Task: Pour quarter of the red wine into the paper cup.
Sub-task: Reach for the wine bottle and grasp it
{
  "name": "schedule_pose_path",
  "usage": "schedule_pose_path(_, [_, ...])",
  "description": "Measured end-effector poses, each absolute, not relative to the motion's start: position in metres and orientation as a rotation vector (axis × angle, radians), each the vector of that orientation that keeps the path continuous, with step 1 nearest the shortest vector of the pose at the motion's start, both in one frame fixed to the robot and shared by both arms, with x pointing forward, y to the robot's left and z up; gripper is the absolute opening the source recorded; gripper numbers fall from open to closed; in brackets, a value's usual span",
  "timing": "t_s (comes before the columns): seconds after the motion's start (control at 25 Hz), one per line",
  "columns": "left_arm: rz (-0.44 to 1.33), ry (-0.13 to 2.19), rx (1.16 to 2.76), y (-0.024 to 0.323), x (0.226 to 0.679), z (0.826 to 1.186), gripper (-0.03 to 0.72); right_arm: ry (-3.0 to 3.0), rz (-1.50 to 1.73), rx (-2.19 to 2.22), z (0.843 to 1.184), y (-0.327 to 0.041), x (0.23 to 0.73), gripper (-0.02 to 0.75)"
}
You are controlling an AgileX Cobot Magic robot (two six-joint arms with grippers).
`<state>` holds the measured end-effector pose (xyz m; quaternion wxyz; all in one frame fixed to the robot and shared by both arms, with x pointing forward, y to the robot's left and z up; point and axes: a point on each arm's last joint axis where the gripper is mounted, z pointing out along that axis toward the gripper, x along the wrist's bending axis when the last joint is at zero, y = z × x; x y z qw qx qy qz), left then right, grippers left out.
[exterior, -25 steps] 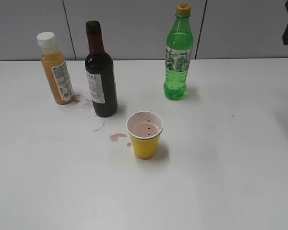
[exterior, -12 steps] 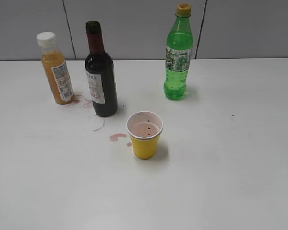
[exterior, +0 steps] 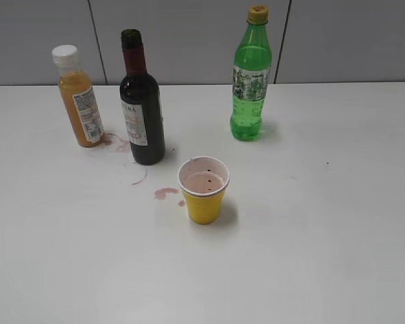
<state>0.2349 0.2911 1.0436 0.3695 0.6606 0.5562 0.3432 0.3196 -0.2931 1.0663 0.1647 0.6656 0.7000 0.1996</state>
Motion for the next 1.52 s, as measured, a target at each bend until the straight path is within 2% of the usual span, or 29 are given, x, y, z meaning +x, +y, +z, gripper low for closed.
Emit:
schedule_pose_path(0.24, [0.881, 1.427, 1.695, 0.291, 0.235, 1.044, 0.517, 1.848, 0.745, 1.753, 1.049, -0.293, 0.279, 0.538])
schedule_pose_path(0.68, [0.881, 1.427, 1.695, 0.291, 0.235, 1.044, 0.517, 1.604, 0.986, 1.509, 1.053, -0.293, 0.235, 0.538])
schedule_pose_path(1.52, [0.881, 1.427, 1.695, 0.291, 0.235, 1.044, 0.517, 1.653, 1.021, 1.466, 1.051, -0.294, 0.234, 0.535])
